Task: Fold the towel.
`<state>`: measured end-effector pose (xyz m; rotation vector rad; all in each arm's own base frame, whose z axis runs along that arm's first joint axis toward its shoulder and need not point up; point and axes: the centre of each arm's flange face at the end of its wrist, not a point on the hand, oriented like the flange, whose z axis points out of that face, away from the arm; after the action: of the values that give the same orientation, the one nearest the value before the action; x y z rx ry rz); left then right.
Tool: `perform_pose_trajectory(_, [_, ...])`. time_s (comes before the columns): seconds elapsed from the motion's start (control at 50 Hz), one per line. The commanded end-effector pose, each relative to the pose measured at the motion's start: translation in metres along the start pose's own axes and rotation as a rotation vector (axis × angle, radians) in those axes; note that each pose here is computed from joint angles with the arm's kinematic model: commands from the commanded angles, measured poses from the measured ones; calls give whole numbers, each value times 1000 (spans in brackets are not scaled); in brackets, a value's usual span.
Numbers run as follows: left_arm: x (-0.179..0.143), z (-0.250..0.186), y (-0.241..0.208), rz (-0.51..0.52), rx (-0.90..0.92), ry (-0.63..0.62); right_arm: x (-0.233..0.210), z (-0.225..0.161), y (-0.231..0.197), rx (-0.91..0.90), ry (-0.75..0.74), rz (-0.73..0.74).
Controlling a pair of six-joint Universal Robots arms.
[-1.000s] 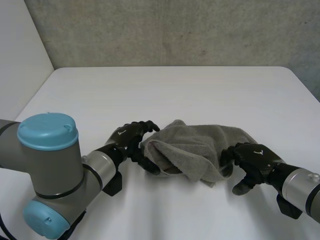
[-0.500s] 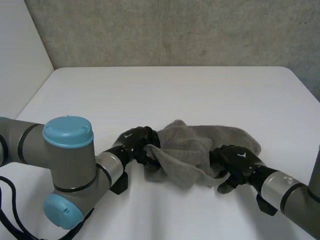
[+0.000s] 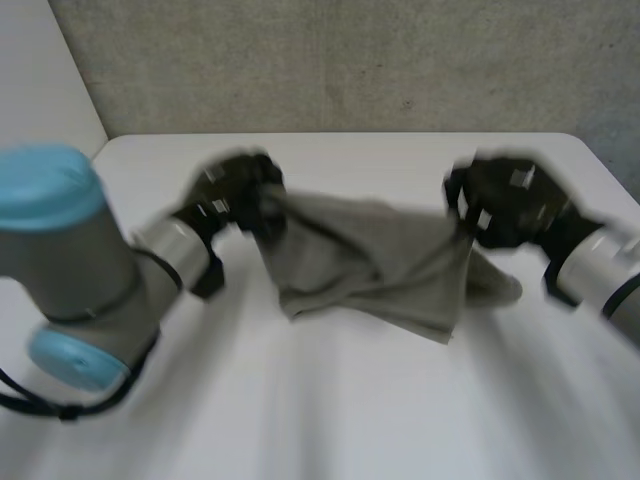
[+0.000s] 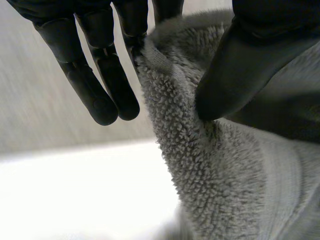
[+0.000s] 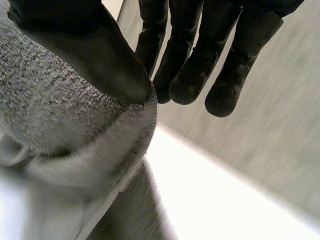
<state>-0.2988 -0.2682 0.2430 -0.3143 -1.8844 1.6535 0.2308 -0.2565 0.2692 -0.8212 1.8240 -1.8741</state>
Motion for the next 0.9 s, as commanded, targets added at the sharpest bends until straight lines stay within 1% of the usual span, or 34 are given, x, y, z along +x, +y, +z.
perform_pose_trajectory(0.02, [3, -11, -87, 156, 214, 8, 8, -17, -100, 146, 22, -89])
perform_pose_trajectory(0.04, [11, -15, -95, 196, 209, 36, 11, -19, -109, 115, 17, -80])
perform_pose_trajectory(0.06, [11, -15, -95, 196, 209, 36, 11, -19, -109, 115, 17, -80])
perform_pose_trajectory(0.08, [14, -18, -99, 226, 181, 57, 14, -17, -108, 59, 3, -59])
perform_pose_trajectory(0.1, [17, -21, -96, 243, 131, 82, 15, -13, -101, -14, -23, -36])
perform_pose_trajectory(0.12, [17, -21, -96, 243, 131, 82, 15, -12, -101, -15, -23, -36])
perform_pose_trajectory(0.16, [19, -25, -83, 250, 13, 118, 11, -4, -76, -182, -84, -47])
perform_pose_trajectory(0.18, [19, -25, -83, 250, 12, 119, 11, -4, -75, -182, -85, -47])
perform_pose_trajectory(0.2, [16, -25, -70, 244, -59, 115, 6, -2, -60, -268, -123, -74])
perform_pose_trajectory(0.22, [16, -25, -70, 244, -59, 115, 6, -2, -60, -269, -124, -75])
perform_pose_trajectory(0.26, [4, -19, -39, 257, -202, 96, -7, -1, -34, -418, -205, -150])
perform_pose_trajectory(0.28, [4, -19, -39, 257, -202, 96, -7, -1, -34, -419, -205, -150])
perform_pose_trajectory(0.32, [-14, -19, -17, 296, -322, 65, -17, 2, -10, -547, -252, -190])
perform_pose_trajectory(0.34, [-14, -19, -17, 297, -322, 65, -17, 2, -9, -547, -252, -190])
perform_pose_trajectory(0.36, [-26, -19, -8, 322, -371, 43, -19, 5, 0, -588, -251, -192])
perform_pose_trajectory(0.38, [-26, -19, -8, 323, -371, 43, -19, 5, 0, -588, -251, -192])
perform_pose_trajectory(0.42, [-45, -16, 7, 378, -446, 27, -20, 12, 14, -618, -251, -212])
perform_pose_trajectory(0.44, [-45, -16, 7, 378, -447, 27, -20, 12, 14, -618, -251, -212])
perform_pose_trajectory(0.48, [-54, -11, 14, 422, -472, 26, -17, 25, 26, -600, -245, -219])
perform_pose_trajectory(0.54, [-57, -7, 15, 440, -468, 25, -16, 32, 29, -573, -239, -232])
perform_pose_trajectory(0.58, [-59, 7, 6, 458, -423, 24, -22, 47, 24, -472, -223, -281])
perform_pose_trajectory(0.6, [-59, 7, 6, 458, -423, 24, -22, 47, 24, -472, -223, -282])
perform_pose_trajectory(0.64, [-60, 24, -17, 490, -320, 8, -15, 68, 3, -293, -136, -341])
perform_pose_trajectory(0.66, [-60, 25, -17, 490, -320, 8, -15, 68, 2, -291, -135, -341])
perform_pose_trajectory(0.7, [-52, 44, -58, 524, -108, -13, 5, 90, -33, -43, 37, -349])
perform_pose_trajectory(0.72, [-52, 44, -58, 524, -107, -13, 5, 90, -33, -42, 38, -349])
perform_pose_trajectory(0.74, [-47, 51, -84, 528, 28, -28, 16, 95, -65, 145, 149, -342])
perform_pose_trajectory(0.76, [-47, 51, -84, 528, 29, -28, 16, 95, -65, 147, 150, -341])
perform_pose_trajectory(0.8, [-29, 57, -142, 549, 339, -10, 31, 75, -142, 526, 325, -340])
perform_pose_trajectory(0.82, [-29, 57, -142, 549, 341, -10, 31, 75, -142, 528, 325, -340])
perform_pose_trajectory(0.84, [-16, 52, -170, 568, 500, 11, 33, 58, -176, 684, 377, -350])
perform_pose_trajectory(0.86, [-6, 45, -196, 584, 645, 23, 28, 43, -198, 774, 371, -358])
perform_pose_trajectory(0.88, [-6, 45, -196, 584, 646, 24, 28, 42, -198, 775, 371, -359])
perform_pose_trajectory(0.9, [1, 35, -219, 592, 771, 32, 23, 36, -206, 789, 338, -367])
